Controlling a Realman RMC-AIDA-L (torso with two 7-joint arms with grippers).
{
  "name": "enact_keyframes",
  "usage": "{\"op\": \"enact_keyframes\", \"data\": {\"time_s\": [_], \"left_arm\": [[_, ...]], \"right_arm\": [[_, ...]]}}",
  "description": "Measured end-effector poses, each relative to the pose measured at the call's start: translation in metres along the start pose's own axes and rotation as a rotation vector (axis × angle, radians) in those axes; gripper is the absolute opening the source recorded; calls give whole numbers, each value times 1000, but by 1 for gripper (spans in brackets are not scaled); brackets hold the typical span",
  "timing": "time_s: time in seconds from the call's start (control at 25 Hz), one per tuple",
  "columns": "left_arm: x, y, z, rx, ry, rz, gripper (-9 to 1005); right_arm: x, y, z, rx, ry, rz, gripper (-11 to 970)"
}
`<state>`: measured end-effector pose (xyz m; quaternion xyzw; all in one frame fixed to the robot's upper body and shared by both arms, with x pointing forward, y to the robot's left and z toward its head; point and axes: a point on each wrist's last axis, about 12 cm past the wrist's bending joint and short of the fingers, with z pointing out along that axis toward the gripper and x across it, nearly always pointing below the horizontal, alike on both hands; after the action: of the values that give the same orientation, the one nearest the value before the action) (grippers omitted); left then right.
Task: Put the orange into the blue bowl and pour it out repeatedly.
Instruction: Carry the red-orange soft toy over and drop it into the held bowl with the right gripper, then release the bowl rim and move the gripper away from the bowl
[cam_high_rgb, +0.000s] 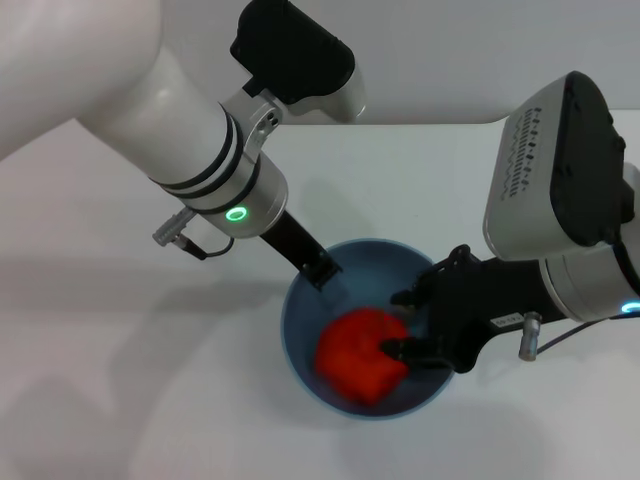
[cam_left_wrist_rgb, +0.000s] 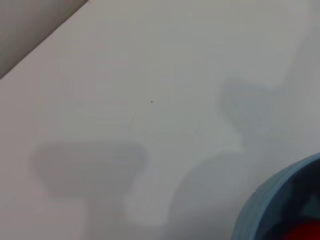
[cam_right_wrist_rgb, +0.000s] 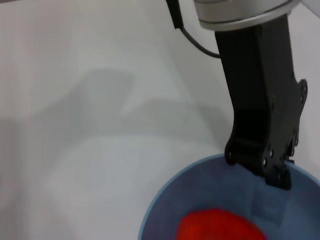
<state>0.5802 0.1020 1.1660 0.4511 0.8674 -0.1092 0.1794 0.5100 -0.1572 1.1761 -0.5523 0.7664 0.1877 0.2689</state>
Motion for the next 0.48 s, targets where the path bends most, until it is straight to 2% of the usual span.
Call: {"op": "enact_keyframes", "data": {"time_s": [0.2,0.28,0.48], "left_arm": [[-1,0,0,-2,-4,6,-1],[-1,0,1,-2,0,8,-1],[4,-1,8,9,30,4,-1]], "right_arm": [[-1,-2,-5,32,-1,16,472],[1,-9,-11,58,-14,67,510],[17,-30,-28,137,-51,234,510]]}}
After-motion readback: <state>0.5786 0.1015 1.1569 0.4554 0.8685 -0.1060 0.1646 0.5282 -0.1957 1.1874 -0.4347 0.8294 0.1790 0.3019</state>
